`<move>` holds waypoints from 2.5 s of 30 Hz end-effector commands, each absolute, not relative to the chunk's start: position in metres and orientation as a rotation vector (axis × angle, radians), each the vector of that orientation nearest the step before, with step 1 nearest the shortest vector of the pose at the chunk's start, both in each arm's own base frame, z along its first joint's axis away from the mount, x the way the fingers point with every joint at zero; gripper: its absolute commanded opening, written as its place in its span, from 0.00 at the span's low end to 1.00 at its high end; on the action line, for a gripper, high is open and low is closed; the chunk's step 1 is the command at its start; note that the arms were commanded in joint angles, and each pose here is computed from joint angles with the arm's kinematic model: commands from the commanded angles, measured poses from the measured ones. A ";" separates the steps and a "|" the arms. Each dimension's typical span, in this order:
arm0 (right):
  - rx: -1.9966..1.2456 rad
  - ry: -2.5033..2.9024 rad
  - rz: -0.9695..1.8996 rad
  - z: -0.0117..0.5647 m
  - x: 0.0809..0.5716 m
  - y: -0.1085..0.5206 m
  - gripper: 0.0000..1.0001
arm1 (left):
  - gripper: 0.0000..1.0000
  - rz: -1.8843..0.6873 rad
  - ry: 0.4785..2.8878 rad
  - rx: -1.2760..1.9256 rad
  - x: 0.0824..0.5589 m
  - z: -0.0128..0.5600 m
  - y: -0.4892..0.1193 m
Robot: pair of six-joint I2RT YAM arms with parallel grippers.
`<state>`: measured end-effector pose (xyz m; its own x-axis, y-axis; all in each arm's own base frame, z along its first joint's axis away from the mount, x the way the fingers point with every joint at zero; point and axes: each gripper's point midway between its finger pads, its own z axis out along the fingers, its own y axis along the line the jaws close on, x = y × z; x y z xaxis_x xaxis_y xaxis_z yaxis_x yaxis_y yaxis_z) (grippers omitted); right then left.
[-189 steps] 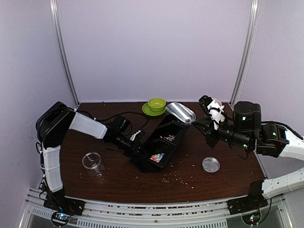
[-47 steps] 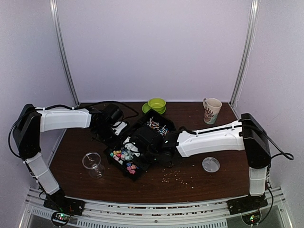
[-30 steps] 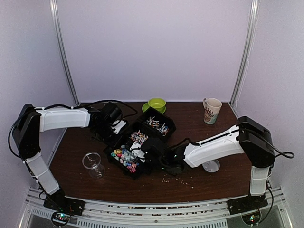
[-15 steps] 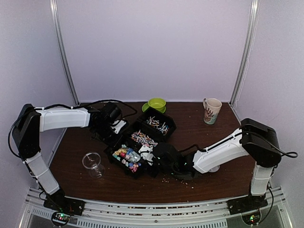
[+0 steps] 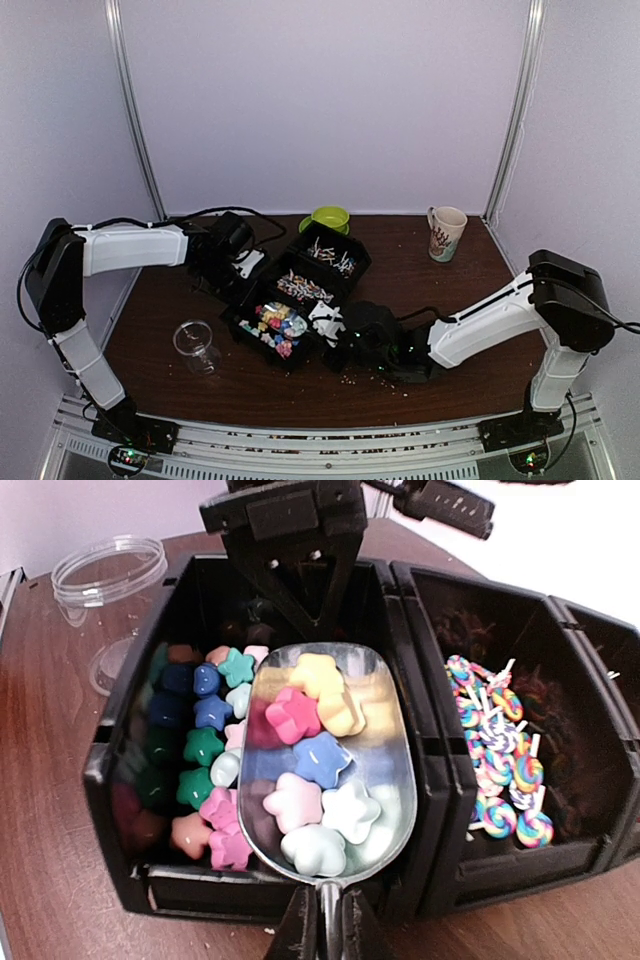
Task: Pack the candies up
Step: Scoop the fake candies from the storage box, then place the plate at the center of the board.
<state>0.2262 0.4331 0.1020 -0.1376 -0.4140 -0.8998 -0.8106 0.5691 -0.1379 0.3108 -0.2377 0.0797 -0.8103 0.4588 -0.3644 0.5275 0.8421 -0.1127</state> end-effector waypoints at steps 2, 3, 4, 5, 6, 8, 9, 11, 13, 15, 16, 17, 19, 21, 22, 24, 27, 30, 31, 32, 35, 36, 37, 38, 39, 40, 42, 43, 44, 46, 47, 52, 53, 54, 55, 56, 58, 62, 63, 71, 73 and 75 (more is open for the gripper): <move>-0.876 1.734 0.342 0.131 0.245 0.397 0.00 | 0.00 -0.421 2.452 0.713 0.355 0.137 -0.263; -0.865 1.730 0.332 0.134 0.246 0.393 0.00 | 0.00 -0.422 2.456 0.719 0.355 0.136 -0.263; -0.850 1.728 0.318 0.138 0.249 0.388 0.00 | 0.00 -0.420 2.460 0.726 0.355 0.134 -0.263; -0.834 1.726 0.309 0.142 0.250 0.383 0.00 | 0.00 -0.415 2.469 0.727 0.356 0.132 -0.262; -0.815 1.728 0.296 0.145 0.254 0.377 0.00 | 0.00 -0.417 2.476 0.731 0.356 0.129 -0.262; -0.784 1.733 0.284 0.150 0.259 0.366 0.00 | 0.00 -0.423 2.485 0.733 0.356 0.127 -0.262; -0.767 1.736 0.284 0.152 0.262 0.362 0.00 | 0.00 -0.426 2.485 0.735 0.356 0.127 -0.263; -0.739 1.745 0.279 0.155 0.266 0.353 0.00 | 0.00 -0.428 2.490 0.732 0.356 0.125 -0.262; -0.711 1.743 0.273 0.158 0.269 0.345 0.00 | 0.00 -0.423 2.497 0.725 0.357 0.124 -0.260; -0.682 1.735 0.270 0.163 0.271 0.337 0.00 | 0.00 -0.412 2.506 0.706 0.359 0.123 -0.255; -0.673 1.730 0.272 0.167 0.271 0.335 0.00 | 0.00 -0.407 2.509 0.695 0.360 0.123 -0.253; -0.666 1.728 0.265 0.168 0.271 0.332 0.00 | 0.00 -0.403 2.513 0.680 0.363 0.123 -0.250; -0.648 1.714 0.252 0.175 0.272 0.325 0.00 | 0.00 -0.398 2.518 0.649 0.367 0.124 -0.243; -0.630 1.701 0.241 0.181 0.273 0.319 0.00 | 0.00 -0.392 2.524 0.624 0.370 0.124 -0.238; -0.623 1.695 0.241 0.184 0.273 0.316 0.00 | 0.00 -0.388 2.526 0.610 0.372 0.124 -0.234; -0.605 1.686 0.239 0.188 0.274 0.310 0.00 | 0.00 -0.376 2.528 0.591 0.375 0.125 -0.229; -0.579 1.673 0.244 0.195 0.274 0.303 0.00 | 0.00 -0.353 2.539 0.554 0.381 0.125 -0.217; -0.571 1.666 0.244 0.199 0.274 0.299 0.00 | 0.00 -0.323 2.546 0.518 0.386 0.125 -0.205; -0.573 1.666 0.238 0.199 0.275 0.298 0.00 | 0.00 -0.316 2.547 0.506 0.388 0.125 -0.201; -0.571 1.665 0.236 0.200 0.275 0.297 0.00 | 0.00 -0.312 2.547 0.497 0.390 0.125 -0.198; -0.574 1.665 0.230 0.200 0.274 0.295 0.00 | 0.00 -0.299 2.551 0.475 0.394 0.124 -0.190; -0.575 1.665 0.229 0.200 0.274 0.294 0.00 | 0.00 -0.293 2.553 0.470 0.395 0.124 -0.188; -0.575 1.665 0.227 0.200 0.274 0.294 0.00 | 0.00 -0.291 2.555 0.467 0.396 0.123 -0.186; -0.574 1.665 0.227 0.200 0.274 0.293 0.00 | 0.00 -0.288 2.559 0.460 0.397 0.122 -0.184; -0.575 1.665 0.230 0.200 0.273 0.293 0.00 | 0.00 -0.288 2.561 0.458 0.398 0.121 -0.183; -0.576 1.665 0.230 0.200 0.273 0.293 0.00 | 0.00 -0.287 2.565 0.454 0.399 0.120 -0.182; -0.575 1.666 0.232 0.200 0.273 0.293 0.00 | 0.00 -0.287 2.571 0.446 0.401 0.118 -0.179; -0.575 1.666 0.234 0.199 0.273 0.293 0.00 | 0.00 -0.284 2.575 0.443 0.401 0.117 -0.177; -0.575 1.666 0.234 0.199 0.273 0.293 0.00 | 0.00 -0.276 2.581 0.440 0.402 0.116 -0.175; -0.573 1.664 0.236 0.200 0.273 0.293 0.00 | 0.00 -0.263 2.587 0.431 0.403 0.114 -0.171; -0.572 1.664 0.236 0.200 0.273 0.293 0.00 | 0.00 -0.256 2.592 0.425 0.403 0.112 -0.169; -0.575 1.664 0.235 0.200 0.272 0.292 0.00 | 0.00 -0.238 2.609 0.386 0.408 0.109 -0.156; -0.577 1.666 0.234 0.198 0.272 0.292 0.00 | 0.00 -0.235 2.609 0.380 0.409 0.109 -0.154; -0.579 1.667 0.235 0.198 0.272 0.293 0.00 | 0.00 -0.231 2.607 0.374 0.410 0.109 -0.153; -0.578 1.668 0.235 0.197 0.272 0.293 0.00 | 0.00 -0.224 2.608 0.364 0.412 0.109 -0.149; -0.578 1.668 0.237 0.198 0.272 0.293 0.00 | 0.00 -0.220 2.610 0.357 0.413 0.109 -0.147; -0.578 1.667 0.242 0.198 0.272 0.293 0.00 | 0.00 -0.210 2.615 0.340 0.415 0.107 -0.141; -0.579 1.665 0.245 0.199 0.271 0.294 0.00 | 0.00 -0.189 2.628 0.320 0.418 0.103 -0.132; -0.578 1.665 0.245 0.199 0.272 0.293 0.00 | 0.00 -0.181 2.634 0.316 0.419 0.101 -0.129; -0.584 1.661 0.256 0.200 0.270 0.293 0.00 | 0.12 -0.147 2.668 0.285 0.424 0.089 -0.113; -0.584 1.660 0.257 0.201 0.269 0.293 0.00 | 0.16 -0.135 2.671 0.272 0.426 0.089 -0.108; -0.582 1.657 0.256 0.201 0.269 0.292 0.00 | 0.20 -0.126 2.675 0.265 0.426 0.087 -0.105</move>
<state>0.2689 0.2962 0.1857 -0.1013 -0.2734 -0.9565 -0.5217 0.8333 -0.1829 0.3972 -0.1062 0.0668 -0.9215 0.1871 -0.3402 0.2166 0.9749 -0.0508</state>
